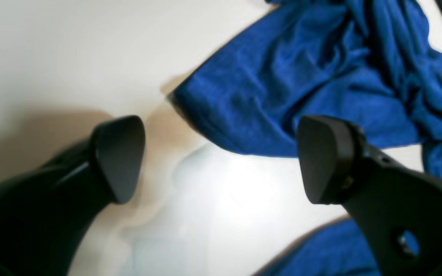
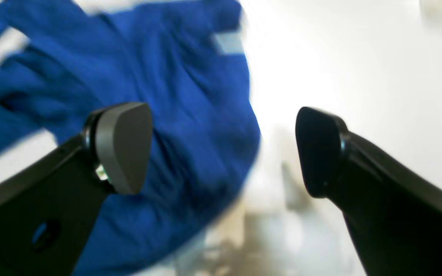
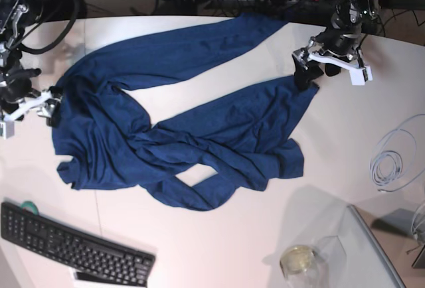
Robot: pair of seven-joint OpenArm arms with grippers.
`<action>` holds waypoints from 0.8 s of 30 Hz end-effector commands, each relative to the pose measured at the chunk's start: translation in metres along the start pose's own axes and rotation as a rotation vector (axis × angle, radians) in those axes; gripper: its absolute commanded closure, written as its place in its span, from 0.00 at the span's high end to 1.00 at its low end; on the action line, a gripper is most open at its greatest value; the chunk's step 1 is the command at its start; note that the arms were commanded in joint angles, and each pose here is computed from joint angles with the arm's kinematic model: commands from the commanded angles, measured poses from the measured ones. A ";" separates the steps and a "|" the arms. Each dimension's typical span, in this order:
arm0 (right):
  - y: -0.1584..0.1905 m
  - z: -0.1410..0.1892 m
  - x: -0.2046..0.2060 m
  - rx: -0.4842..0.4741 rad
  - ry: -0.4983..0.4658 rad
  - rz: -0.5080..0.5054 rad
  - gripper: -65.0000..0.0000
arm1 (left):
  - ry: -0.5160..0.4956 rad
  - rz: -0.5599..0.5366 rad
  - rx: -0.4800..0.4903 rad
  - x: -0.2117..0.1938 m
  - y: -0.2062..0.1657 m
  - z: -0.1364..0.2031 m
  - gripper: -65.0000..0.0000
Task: Layout the t-shirt on the table in an organized manner, then fold the t-shirt properly
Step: 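Drag the shirt fabric with the right gripper toward the keyboard, then grasp a shirt fold with the right gripper and pull it outward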
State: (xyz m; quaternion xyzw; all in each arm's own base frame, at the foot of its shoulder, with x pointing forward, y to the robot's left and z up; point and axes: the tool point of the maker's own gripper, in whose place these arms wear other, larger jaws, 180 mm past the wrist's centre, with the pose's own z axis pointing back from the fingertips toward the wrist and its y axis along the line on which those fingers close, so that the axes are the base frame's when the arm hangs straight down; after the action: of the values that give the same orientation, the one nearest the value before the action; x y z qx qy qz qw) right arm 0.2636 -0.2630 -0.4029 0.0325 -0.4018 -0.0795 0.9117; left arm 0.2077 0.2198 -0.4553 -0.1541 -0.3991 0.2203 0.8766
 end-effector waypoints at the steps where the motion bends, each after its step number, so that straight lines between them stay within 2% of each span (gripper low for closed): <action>1: -0.001 0.002 0.014 0.009 -0.052 -0.013 0.82 | -0.029 0.003 -0.019 0.010 -0.004 -0.002 0.90; 8: -0.007 0.012 -0.007 -0.006 -0.012 -0.004 0.82 | -0.013 0.057 -0.021 0.007 -0.003 -0.025 0.90; 12: 0.009 0.024 -0.031 0.087 0.044 0.102 0.82 | 0.008 0.084 -0.025 0.003 -0.005 -0.041 0.90; 15: 0.007 0.028 -0.057 0.085 0.172 0.134 0.82 | 0.040 0.069 -0.056 -0.005 -0.017 -0.050 0.90; 16: 0.004 0.029 -0.063 0.074 0.229 0.178 0.82 | 0.048 0.062 -0.067 -0.007 -0.022 -0.051 0.86; 17: 0.003 0.029 -0.067 0.069 0.277 0.235 0.82 | 0.052 0.058 -0.072 -0.008 -0.024 -0.052 0.80; 19: 0.012 0.032 -0.079 0.091 0.323 0.319 0.77 | 0.053 0.054 -0.076 -0.007 -0.026 -0.053 0.59; 21: 0.033 0.032 -0.079 0.159 0.275 0.407 0.73 | 0.053 0.054 -0.076 -0.007 -0.026 -0.053 0.29; 23: 0.065 0.031 -0.081 0.271 0.217 0.485 0.73 | 0.049 0.057 -0.069 -0.006 -0.024 -0.053 0.00; 24: 0.077 0.031 -0.083 0.325 0.203 0.532 0.73 | 0.049 0.056 -0.068 -0.005 -0.023 -0.053 0.00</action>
State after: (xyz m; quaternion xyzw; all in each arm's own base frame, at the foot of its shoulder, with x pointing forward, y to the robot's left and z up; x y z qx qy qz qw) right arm 0.1841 -0.1642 -0.4433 0.0887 -0.2909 0.2279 0.9250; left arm 0.2458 0.1882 -0.4878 -0.2010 -0.3689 0.2295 0.8780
